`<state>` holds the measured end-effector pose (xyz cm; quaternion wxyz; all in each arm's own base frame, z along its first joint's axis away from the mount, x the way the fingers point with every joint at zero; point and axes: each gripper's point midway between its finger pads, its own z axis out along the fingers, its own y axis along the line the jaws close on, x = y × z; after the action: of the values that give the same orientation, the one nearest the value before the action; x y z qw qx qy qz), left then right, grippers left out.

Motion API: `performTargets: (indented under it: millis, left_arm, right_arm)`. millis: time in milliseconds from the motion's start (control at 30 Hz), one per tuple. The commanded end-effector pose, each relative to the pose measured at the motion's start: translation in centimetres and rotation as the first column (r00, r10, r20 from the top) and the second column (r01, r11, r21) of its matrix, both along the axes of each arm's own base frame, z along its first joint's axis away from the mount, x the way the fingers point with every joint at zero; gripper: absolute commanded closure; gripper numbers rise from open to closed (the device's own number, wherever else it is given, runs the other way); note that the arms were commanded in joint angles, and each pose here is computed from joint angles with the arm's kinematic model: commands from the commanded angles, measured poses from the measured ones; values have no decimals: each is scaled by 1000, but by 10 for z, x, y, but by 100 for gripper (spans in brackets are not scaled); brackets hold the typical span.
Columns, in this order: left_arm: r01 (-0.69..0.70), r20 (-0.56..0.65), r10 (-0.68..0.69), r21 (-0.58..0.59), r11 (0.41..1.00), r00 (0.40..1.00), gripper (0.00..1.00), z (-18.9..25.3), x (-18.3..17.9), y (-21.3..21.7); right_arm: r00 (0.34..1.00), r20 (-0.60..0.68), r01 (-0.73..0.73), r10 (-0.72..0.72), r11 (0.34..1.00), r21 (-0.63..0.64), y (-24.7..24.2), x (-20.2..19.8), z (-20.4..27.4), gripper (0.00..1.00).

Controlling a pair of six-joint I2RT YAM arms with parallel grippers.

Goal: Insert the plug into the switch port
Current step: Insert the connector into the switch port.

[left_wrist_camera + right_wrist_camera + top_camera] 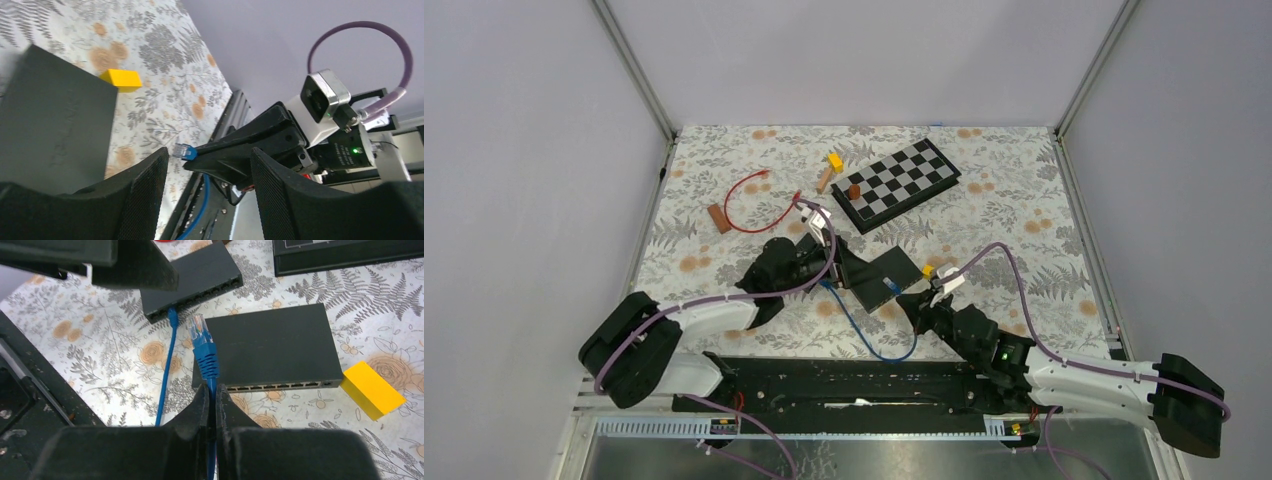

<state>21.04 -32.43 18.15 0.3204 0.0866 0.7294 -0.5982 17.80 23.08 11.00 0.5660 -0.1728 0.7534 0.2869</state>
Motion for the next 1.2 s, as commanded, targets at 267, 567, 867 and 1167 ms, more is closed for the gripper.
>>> performTargets:
  millis: [267, 567, 867, 1167]
  left_arm:
    - [120, 12, -120, -137, 983, 993, 41, 17, -24, -35]
    - [74, 22, -71, -155, 985, 997, 49, 19, -17, -35]
    - [49, 20, -46, -195, 980, 999, 67, 23, -12, -35]
    - [86, 7, -86, -196, 977, 996, 72, 17, -18, -40]
  right_arm:
    - [999, 52, -7, -6, 968, 252, 18, 4, 58, 100]
    - [999, 32, -42, 35, 967, 251, 22, -3, 52, 100]
    - [999, 21, -45, 40, 966, 253, 22, -4, 49, 100]
    - [999, 25, -30, 25, 966, 257, 21, -2, 50, 100]
